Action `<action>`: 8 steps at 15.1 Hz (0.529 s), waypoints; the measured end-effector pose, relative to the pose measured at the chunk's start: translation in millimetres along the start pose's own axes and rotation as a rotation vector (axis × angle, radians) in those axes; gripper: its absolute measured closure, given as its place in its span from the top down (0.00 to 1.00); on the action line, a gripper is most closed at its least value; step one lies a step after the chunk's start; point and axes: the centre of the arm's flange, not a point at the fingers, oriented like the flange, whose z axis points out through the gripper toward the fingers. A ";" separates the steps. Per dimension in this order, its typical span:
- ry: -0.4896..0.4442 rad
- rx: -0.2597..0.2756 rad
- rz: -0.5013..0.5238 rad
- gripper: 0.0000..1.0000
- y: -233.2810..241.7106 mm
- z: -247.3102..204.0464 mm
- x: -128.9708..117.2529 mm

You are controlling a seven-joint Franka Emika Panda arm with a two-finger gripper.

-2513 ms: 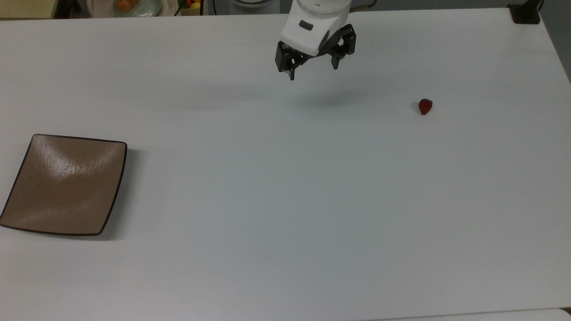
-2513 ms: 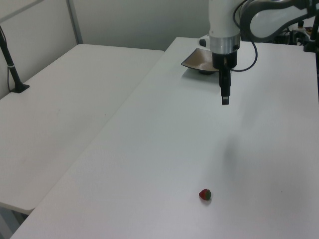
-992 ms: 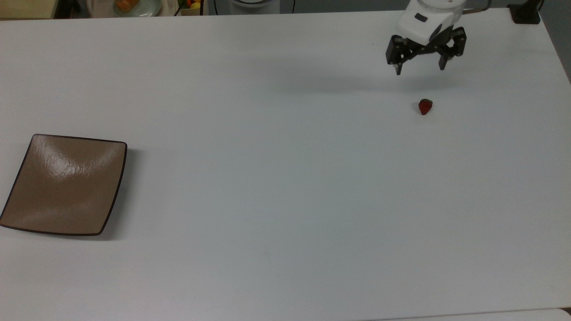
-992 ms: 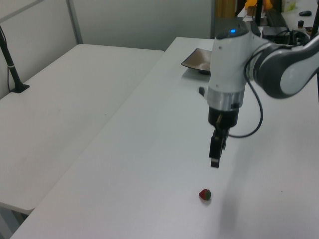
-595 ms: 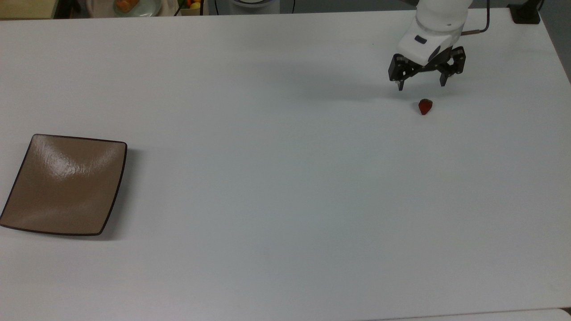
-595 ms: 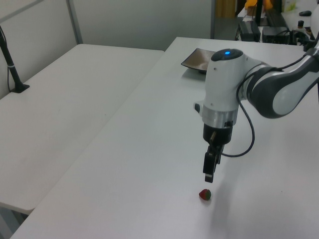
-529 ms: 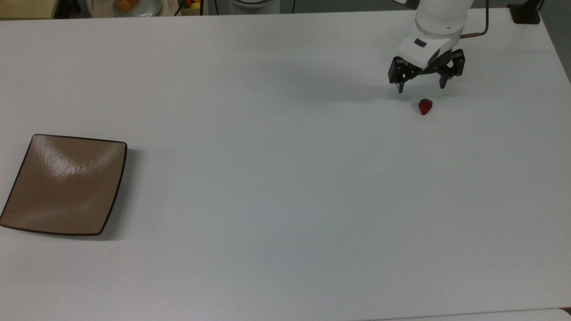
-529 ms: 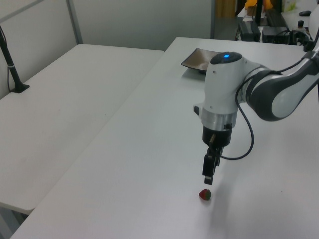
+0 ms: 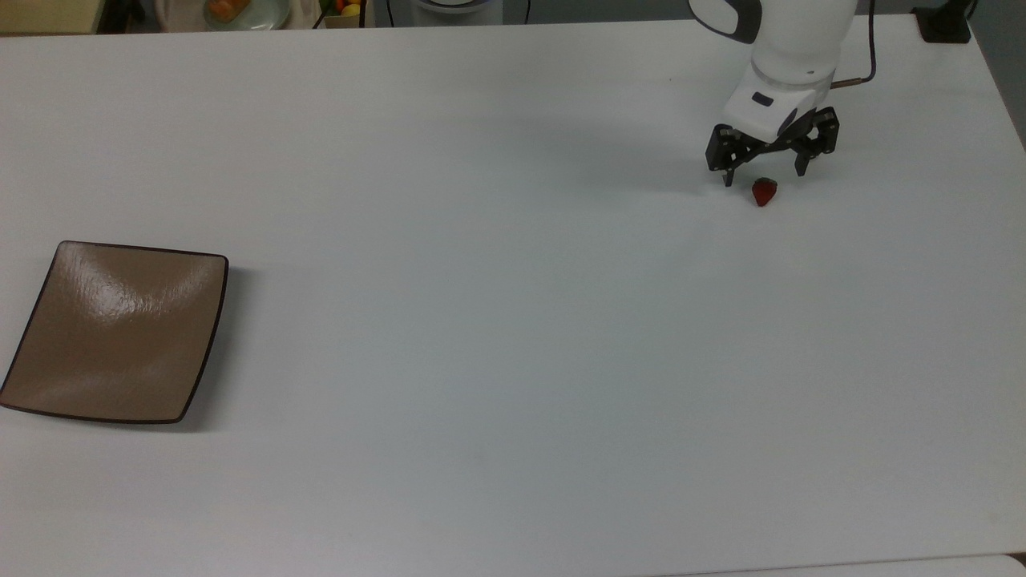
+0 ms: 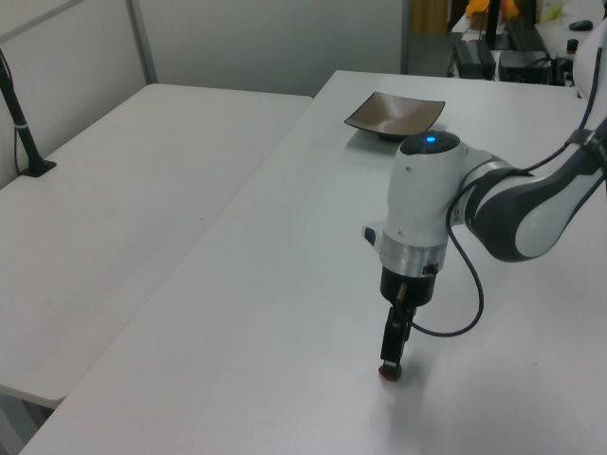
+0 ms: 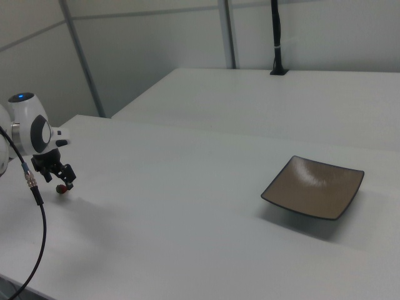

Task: Strawberries on a ceramic plate
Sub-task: 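Lower the gripper around the strawberry and close it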

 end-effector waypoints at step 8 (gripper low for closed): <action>0.021 -0.015 -0.040 0.89 -2.6 15.5 -1.0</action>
